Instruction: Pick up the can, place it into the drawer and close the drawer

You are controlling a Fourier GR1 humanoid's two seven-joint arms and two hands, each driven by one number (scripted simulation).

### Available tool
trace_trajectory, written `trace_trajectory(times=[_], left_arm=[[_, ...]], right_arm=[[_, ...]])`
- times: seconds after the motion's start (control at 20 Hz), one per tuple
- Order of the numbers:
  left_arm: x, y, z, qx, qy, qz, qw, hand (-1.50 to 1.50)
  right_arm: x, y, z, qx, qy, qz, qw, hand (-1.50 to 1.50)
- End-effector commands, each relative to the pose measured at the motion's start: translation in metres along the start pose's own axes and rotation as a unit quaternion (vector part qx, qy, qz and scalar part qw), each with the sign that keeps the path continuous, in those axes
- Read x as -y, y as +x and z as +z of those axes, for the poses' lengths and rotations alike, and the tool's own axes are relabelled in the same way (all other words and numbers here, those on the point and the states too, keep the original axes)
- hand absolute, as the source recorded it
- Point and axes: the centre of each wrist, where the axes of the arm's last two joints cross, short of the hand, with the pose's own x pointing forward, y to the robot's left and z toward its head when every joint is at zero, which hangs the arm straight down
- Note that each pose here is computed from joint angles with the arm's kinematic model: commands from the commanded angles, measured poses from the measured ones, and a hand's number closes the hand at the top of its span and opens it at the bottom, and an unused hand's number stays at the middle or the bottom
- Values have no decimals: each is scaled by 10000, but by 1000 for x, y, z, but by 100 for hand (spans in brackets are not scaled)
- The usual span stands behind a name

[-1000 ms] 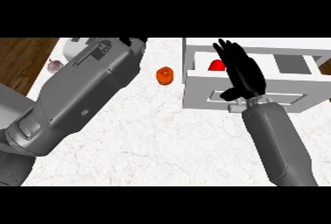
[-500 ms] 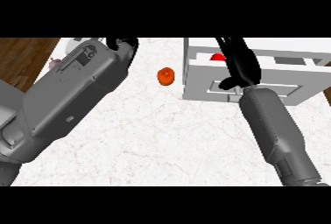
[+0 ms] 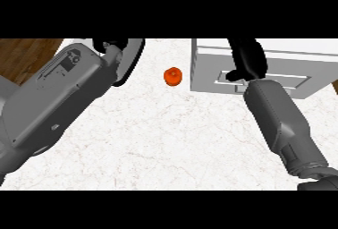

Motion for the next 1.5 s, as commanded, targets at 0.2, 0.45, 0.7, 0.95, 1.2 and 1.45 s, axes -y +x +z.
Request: trace_trajectory(times=[0.2,0.45,0.7,0.95,1.2,1.45], left_arm=[[7,9,9,79,-32,-64,9999,-150],[-9,8,10,-30,-196,-41,9998,-150],[-7,12,13,59,-121,-17,9999,-150],[-15,16,15,63,-247,51,9997,-150],[-6,13,20,-6,-225,66,9997,-150],[-24,17,22,10,-187,41,9998,-150]], right_arm=[[16,-4,-24,-146,-329,87,9993,-150],[31,-3,-39,-326,-406,218,9984,-150],[54,-9,-57,-320,-354,133,9988,-150],[48,6,-57,-110,21,-986,9951,-150],[47,24,-62,-532,3,-2719,9608,-150],[54,-1,-61,-634,-110,-3426,9373,-150]])
